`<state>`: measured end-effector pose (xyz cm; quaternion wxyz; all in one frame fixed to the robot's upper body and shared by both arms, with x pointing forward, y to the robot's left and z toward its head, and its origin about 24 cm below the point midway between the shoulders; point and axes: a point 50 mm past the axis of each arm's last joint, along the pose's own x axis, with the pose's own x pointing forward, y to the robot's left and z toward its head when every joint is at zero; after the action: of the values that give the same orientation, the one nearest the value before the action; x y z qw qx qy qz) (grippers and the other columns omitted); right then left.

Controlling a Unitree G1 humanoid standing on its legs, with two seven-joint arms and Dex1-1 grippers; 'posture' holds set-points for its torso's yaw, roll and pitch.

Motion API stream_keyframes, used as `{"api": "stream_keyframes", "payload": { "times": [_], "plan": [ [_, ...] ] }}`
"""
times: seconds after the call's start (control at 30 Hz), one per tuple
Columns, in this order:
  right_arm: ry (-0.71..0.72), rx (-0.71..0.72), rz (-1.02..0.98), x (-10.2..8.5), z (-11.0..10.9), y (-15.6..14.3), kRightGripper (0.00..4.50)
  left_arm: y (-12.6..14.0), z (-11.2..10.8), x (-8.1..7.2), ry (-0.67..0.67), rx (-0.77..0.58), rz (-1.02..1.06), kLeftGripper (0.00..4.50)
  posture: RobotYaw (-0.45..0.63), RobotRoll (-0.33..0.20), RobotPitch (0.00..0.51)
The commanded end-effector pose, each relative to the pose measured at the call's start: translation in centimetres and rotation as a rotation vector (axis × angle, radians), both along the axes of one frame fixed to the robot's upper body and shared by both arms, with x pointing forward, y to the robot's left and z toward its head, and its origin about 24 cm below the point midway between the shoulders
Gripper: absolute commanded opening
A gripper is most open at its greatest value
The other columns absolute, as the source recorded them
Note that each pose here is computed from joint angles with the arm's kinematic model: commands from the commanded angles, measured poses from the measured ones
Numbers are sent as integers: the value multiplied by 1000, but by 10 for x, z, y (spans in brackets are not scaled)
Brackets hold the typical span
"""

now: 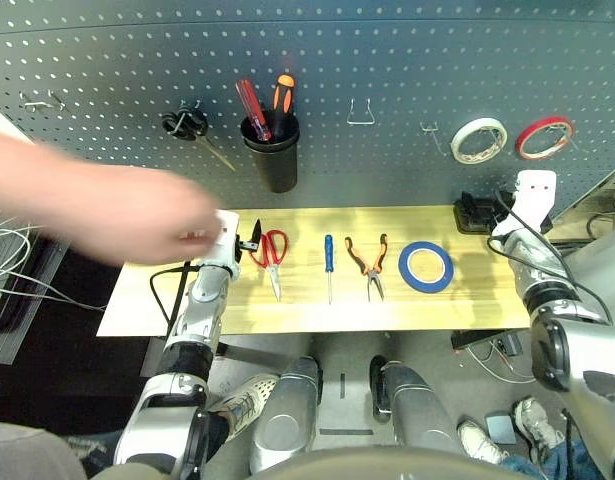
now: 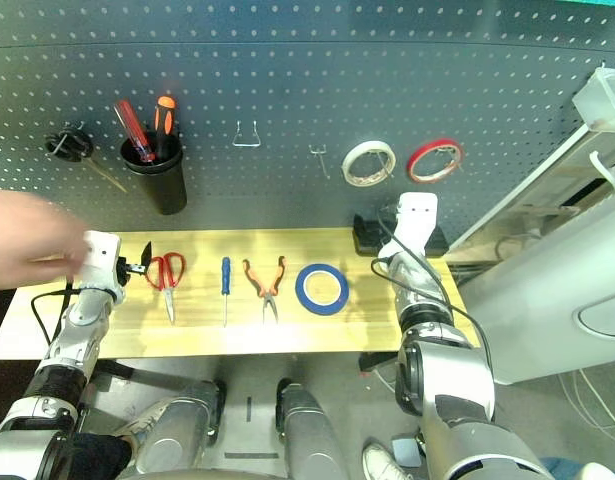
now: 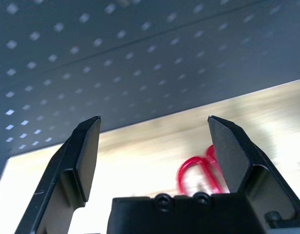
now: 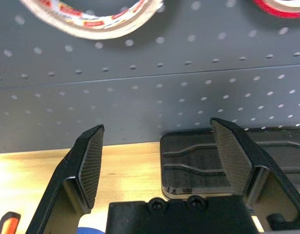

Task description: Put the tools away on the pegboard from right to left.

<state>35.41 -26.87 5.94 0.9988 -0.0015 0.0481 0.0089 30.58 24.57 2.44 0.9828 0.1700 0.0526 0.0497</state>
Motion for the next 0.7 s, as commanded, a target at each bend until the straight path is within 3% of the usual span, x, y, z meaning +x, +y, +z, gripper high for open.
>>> {"api": "stream_keyframes", "payload": {
  "times": [0.03,0.17,0.33,0.5,0.7],
  "plan": [
    [21,36,0,-5,-8,-1,4500,11,-7,-3,49,6,57,4488,130,0,178],
    [-2,51,-5,-4,-4,-4,4500,10,-1,-1,-2,-3,46,4488,129,0,177],
    [15,93,10,-3,-2,-4,4500,-11,8,-1,-47,-15,-116,4488,143,0,186],
    [156,137,145,-9,-23,16,4500,-19,21,-6,-95,24,-217,4488,136,0,200],
    [333,101,226,-25,-45,24,4500,-40,25,0,-120,44,-346,4488,88,0,193]
  ]
}}
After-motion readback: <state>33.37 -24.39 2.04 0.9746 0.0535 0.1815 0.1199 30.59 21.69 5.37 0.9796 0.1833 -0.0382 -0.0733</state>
